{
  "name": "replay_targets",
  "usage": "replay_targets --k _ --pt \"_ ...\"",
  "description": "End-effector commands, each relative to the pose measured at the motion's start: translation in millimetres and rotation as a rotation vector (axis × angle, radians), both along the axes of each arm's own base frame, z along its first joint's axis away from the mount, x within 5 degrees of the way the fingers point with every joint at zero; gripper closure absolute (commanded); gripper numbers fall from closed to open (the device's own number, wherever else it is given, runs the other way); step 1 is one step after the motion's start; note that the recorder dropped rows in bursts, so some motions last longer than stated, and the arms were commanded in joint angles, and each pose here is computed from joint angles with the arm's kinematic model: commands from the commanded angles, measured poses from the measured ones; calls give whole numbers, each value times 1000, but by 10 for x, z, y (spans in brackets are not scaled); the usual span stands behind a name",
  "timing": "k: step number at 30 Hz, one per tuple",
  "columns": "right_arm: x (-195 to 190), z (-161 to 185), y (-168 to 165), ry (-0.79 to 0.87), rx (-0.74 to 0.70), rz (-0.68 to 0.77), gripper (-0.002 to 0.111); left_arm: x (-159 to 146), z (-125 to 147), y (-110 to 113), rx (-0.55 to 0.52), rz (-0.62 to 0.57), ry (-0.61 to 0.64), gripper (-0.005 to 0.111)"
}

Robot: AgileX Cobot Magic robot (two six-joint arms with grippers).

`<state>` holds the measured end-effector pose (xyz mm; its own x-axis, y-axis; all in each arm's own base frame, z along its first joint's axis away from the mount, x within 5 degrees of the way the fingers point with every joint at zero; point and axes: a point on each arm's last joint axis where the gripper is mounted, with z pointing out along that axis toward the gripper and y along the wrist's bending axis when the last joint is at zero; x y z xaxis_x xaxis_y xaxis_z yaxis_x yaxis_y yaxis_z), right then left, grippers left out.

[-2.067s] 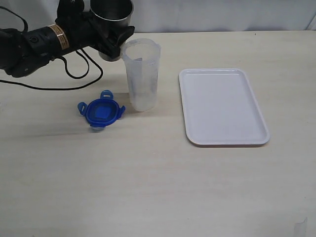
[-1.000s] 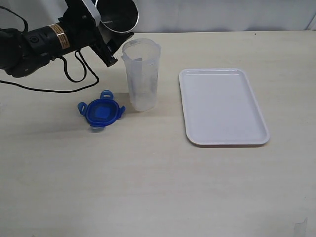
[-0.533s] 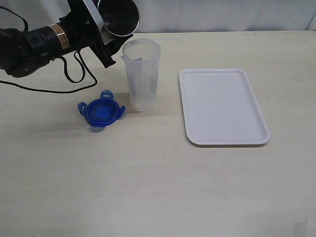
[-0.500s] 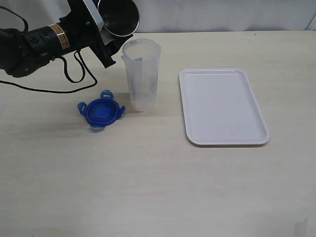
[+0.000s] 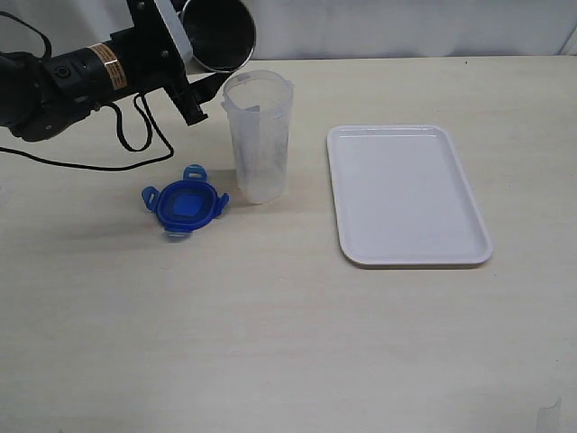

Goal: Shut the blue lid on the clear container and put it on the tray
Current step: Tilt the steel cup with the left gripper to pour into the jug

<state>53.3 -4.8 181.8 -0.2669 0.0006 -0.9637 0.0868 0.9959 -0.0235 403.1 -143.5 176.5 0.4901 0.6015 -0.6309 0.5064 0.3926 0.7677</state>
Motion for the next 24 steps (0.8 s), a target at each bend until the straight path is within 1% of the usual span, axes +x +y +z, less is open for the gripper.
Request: replay_targets --k 1,8,16,20,24 --pt "0 5 -3 -14 -1 -5 104 8 192 -30 -52 -23 -114 107" --pt "0 5 -3 -14 -1 -5 104 6 195 -32 -1 -31 -171 107" --pt "0 5 -3 -14 -1 -5 104 1 209 -37 -10 -38 -182 107" --pt "0 5 -3 -14 -1 -5 104 1 208 -37 23 -40 -215 107" --pt "0 5 -3 -14 -1 -5 104 -2 216 -39 20 -44 -225 107"
